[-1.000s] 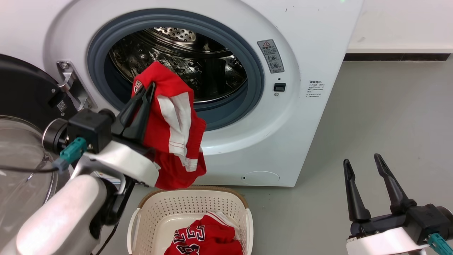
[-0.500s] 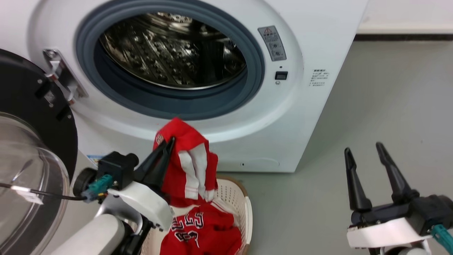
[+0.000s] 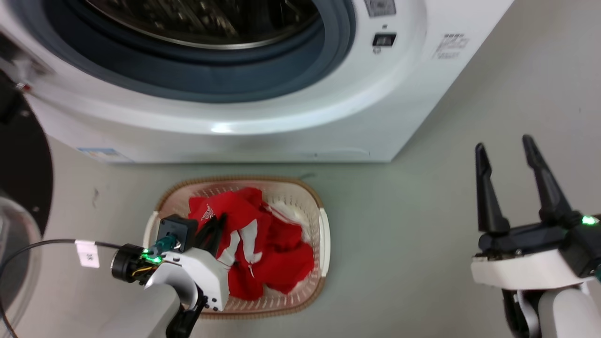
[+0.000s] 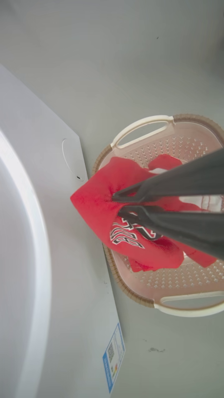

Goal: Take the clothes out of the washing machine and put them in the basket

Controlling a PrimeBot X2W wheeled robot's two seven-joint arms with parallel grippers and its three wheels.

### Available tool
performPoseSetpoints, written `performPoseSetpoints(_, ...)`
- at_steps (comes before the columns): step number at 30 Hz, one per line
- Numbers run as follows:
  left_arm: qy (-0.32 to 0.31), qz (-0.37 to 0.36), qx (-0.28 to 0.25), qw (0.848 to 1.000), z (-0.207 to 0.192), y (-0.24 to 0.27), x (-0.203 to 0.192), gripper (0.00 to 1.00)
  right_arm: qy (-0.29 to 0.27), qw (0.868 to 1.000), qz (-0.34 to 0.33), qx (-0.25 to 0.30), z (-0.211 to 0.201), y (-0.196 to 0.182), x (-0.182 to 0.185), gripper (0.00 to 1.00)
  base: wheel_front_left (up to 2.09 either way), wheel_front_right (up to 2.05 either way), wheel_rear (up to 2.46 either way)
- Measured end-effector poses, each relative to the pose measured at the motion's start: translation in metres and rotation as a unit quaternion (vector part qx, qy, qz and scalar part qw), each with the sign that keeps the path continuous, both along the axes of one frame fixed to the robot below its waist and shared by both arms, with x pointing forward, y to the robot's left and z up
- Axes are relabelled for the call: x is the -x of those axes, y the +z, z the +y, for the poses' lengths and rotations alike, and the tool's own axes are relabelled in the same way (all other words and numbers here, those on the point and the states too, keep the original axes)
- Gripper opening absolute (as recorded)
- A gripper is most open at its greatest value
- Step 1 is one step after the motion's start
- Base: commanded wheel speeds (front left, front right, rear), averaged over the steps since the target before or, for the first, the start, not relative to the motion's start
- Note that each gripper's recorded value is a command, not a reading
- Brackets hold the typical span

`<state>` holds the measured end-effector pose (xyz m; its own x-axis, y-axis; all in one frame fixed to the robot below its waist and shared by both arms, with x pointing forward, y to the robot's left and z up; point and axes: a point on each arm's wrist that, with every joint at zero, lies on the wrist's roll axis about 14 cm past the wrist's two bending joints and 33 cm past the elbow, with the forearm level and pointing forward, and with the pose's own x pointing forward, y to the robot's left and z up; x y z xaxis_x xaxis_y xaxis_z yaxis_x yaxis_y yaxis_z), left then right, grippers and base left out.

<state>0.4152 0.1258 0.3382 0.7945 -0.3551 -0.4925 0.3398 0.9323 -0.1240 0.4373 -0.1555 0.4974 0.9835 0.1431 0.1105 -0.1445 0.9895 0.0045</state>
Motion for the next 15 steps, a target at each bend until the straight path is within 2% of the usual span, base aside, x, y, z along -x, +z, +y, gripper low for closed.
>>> performPoseSetpoints(4, 0.004, 0.070, 0.008, 0.998, -0.005, -0.048, 0.004, 0.00, -0.011, 1.000, 0.015, 0.004, -0.008, -0.018, -0.015, 1.00, 0.00, 0.00, 0.00)
performPoseSetpoints(7, 0.004, 0.132, -0.008, 0.991, -0.003, -0.092, 0.006, 0.00, -0.018, 0.999, 0.033, 0.008, -0.013, -0.038, -0.028, 1.00, 0.00, 0.00, 0.00)
performPoseSetpoints(15, -0.006, 0.223, -0.038, 0.974, -0.002, -0.154, 0.019, 0.00, -0.032, 0.997, 0.063, 0.012, -0.024, -0.071, -0.041, 1.00, 0.00, 0.00, 0.00)
